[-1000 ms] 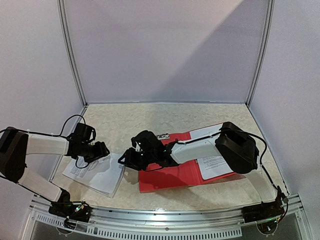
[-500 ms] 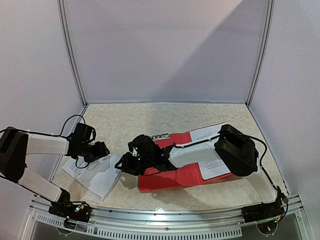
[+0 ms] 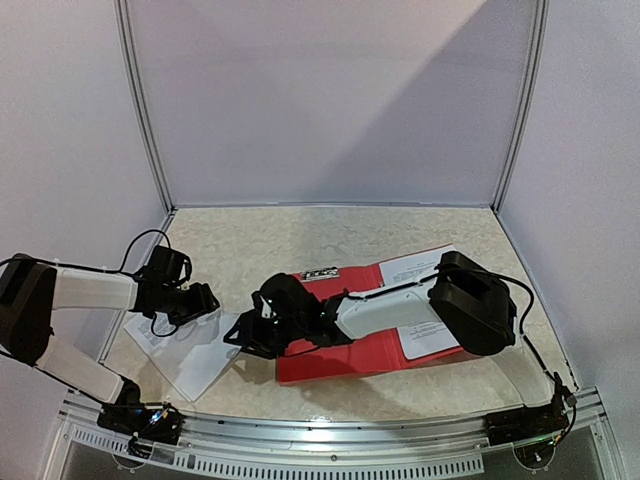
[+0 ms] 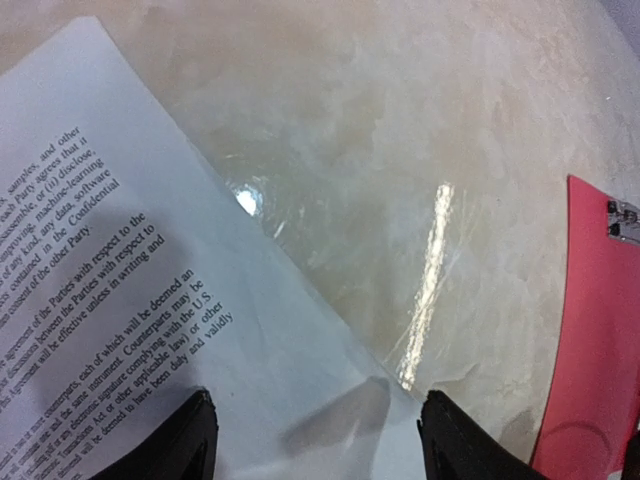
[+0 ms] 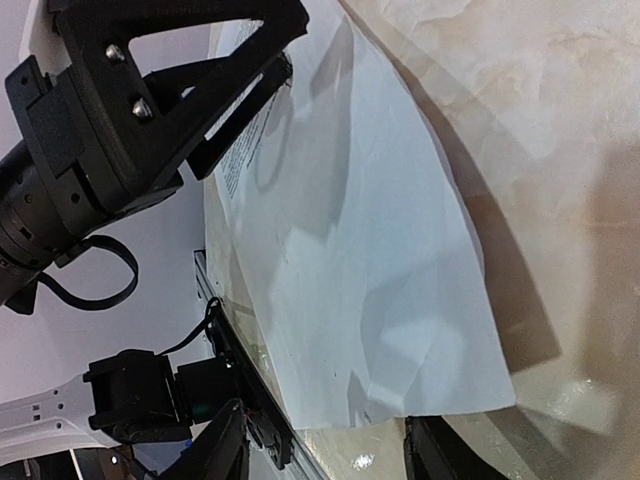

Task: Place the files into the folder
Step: Pick up the file from the corner of the board.

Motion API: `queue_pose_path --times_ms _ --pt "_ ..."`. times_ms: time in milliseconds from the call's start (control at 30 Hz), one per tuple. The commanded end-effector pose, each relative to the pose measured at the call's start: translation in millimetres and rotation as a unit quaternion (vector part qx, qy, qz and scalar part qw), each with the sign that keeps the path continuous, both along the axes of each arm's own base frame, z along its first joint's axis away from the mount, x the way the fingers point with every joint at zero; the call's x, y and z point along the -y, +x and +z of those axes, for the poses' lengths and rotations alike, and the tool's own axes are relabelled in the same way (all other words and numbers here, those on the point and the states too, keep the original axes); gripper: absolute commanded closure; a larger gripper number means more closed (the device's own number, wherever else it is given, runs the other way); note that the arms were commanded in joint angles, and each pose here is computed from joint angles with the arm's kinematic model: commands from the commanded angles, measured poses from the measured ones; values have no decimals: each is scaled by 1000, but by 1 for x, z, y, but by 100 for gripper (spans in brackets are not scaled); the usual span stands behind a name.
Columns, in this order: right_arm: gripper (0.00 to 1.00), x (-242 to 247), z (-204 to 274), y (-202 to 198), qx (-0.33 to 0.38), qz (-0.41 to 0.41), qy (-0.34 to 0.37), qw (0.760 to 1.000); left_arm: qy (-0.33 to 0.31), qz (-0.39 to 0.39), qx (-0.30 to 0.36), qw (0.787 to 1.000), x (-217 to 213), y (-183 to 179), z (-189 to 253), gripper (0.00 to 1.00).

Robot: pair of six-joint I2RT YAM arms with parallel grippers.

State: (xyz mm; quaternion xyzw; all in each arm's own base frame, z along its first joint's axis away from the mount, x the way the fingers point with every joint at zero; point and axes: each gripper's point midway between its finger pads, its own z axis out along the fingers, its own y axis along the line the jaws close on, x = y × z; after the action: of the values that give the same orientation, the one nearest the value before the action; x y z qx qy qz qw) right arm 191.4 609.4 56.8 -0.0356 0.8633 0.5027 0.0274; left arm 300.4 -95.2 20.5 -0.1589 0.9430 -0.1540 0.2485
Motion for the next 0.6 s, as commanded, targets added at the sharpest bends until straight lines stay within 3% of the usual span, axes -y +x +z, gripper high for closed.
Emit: queue_pose_path --times_ms 0,133,400,567 --pt "48 0 2 -10 -14 11 0 1000 0 9 -46 999 -7 -21 -19 30" --pt "51 4 5 -5 1 -1 -4 1000 -3 8 -48 999 -6 -21 -19 30" --pt "52 21 46 73 129 -48 23 990 -14 5 -45 999 -2 -22 -15 30" --pt "52 26 43 95 134 -50 38 989 -19 5 -28 999 -2 -21 2 30"
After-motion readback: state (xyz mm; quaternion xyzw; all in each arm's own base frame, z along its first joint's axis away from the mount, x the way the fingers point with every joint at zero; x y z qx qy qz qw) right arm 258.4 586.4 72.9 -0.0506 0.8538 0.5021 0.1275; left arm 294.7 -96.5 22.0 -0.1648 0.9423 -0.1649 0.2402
